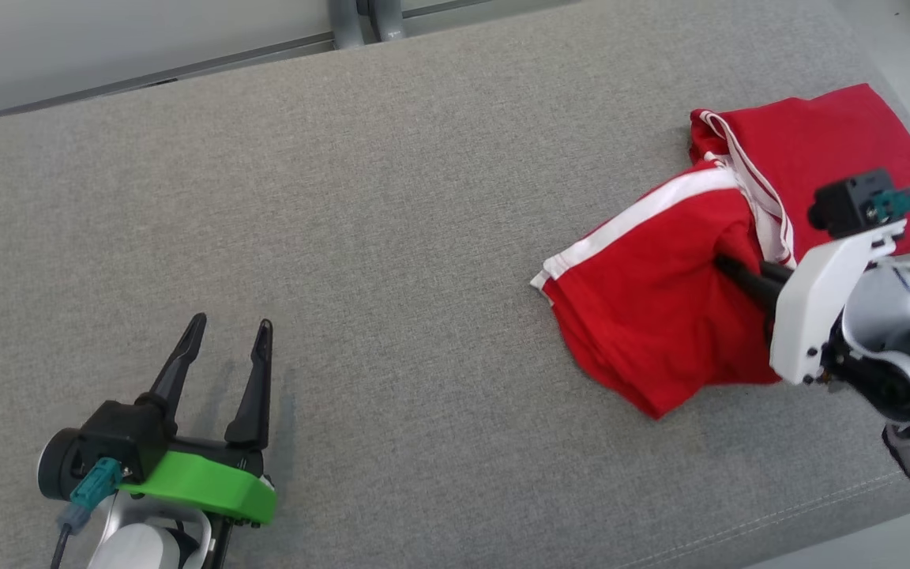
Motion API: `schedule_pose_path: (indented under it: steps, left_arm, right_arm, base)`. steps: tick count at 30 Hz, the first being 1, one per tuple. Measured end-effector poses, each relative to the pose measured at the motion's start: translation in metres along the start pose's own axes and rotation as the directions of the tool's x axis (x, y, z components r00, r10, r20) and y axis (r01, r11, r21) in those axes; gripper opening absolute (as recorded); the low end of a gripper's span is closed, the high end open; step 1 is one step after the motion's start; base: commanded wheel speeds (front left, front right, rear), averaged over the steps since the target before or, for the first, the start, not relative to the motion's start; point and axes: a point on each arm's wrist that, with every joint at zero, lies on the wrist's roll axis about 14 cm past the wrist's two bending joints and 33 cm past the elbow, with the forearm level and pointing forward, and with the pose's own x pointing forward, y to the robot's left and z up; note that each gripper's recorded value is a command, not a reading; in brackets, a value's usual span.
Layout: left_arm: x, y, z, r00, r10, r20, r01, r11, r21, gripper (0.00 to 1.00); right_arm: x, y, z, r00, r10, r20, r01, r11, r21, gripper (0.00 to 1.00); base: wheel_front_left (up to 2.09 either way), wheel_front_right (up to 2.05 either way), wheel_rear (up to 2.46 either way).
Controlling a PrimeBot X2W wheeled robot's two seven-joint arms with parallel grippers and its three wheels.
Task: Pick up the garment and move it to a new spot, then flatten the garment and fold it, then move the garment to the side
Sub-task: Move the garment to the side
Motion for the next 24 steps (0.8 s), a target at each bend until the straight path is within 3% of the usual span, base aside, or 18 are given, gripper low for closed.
schedule_pose_path:
  steps: [4,13,24]
  left_arm:
    - [0.001,0.009,-0.005,1.000,0.021,-0.012,-0.021,1.000,-0.003,1.00]
    - [-0.004,0.026,-0.011,0.998,0.066,-0.026,-0.066,0.998,-0.006,1.00]
    - [0.004,0.036,-0.018,0.996,0.072,-0.044,-0.072,0.997,-0.006,1.00]
  right_arm:
    - [0.005,-0.012,0.039,1.000,-0.022,-0.012,0.021,0.996,-0.084,0.00]
    - [0.003,-0.055,0.074,0.992,-0.115,-0.050,0.110,0.990,-0.093,0.00]
    - [0.019,-0.106,0.054,0.951,-0.265,-0.159,0.245,0.960,-0.133,0.00]
  base:
    - [0.00,0.00,0.00]
    - [0.00,0.00,0.00]
    - [0.00,0.00,0.00]
